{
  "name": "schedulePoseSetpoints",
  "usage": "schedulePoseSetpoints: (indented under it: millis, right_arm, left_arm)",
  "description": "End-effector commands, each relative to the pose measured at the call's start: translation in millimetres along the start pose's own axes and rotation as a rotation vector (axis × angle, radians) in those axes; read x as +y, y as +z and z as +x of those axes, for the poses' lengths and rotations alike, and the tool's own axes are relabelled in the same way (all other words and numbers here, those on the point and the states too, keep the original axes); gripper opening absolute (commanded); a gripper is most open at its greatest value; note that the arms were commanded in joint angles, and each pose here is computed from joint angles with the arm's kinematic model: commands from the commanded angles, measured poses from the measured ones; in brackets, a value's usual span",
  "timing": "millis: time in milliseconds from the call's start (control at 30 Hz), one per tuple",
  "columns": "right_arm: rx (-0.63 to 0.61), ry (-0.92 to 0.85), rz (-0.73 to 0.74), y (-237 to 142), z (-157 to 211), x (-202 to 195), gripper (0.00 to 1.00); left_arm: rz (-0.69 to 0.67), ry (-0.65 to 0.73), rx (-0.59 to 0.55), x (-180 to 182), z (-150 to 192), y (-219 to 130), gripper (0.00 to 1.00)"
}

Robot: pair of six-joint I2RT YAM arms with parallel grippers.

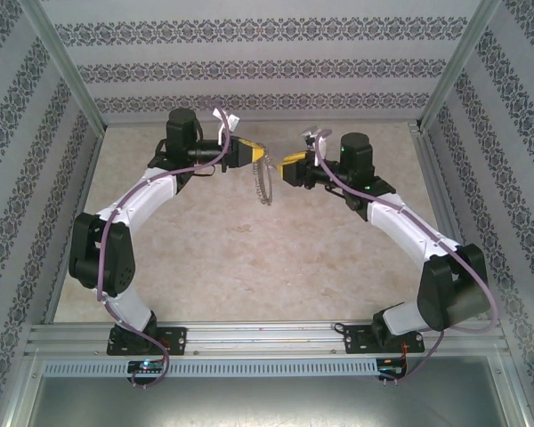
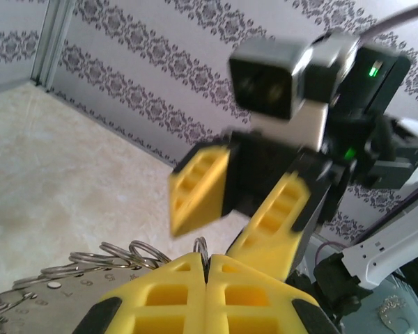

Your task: Put the keys on the keyring

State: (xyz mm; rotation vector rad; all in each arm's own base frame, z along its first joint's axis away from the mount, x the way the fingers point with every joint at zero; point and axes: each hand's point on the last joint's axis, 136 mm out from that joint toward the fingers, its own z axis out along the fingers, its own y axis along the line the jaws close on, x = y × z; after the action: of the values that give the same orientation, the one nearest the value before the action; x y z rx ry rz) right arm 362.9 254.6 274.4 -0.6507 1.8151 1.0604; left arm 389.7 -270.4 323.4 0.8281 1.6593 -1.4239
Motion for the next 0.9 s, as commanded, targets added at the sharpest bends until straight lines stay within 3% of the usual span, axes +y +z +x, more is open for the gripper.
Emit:
schedulePoseSetpoints:
  millis: [0, 200, 533, 867]
  right_arm:
    - [-0.085, -0.056, 0.047, 4, -13, 1, 0.44]
    - [-0.064, -0.101, 0.027, 8, 1, 17, 0.46]
    - [-0.071, -0.167, 0.002, 10, -8, 41, 0.49]
    - [-0.063, -0.229, 0.055, 7, -19, 38, 0.49]
  left_arm:
    - [0.065, 0.115, -0.066, -37, -30, -5, 0.0]
    - [0.068, 0.108, -0.069, -44, -31, -7, 0.0]
    - [0.1, 0.085, -0.052, -49, -26, -7, 0.0]
    - [0.169, 0.037, -0.044, -46, -24, -3, 0.0]
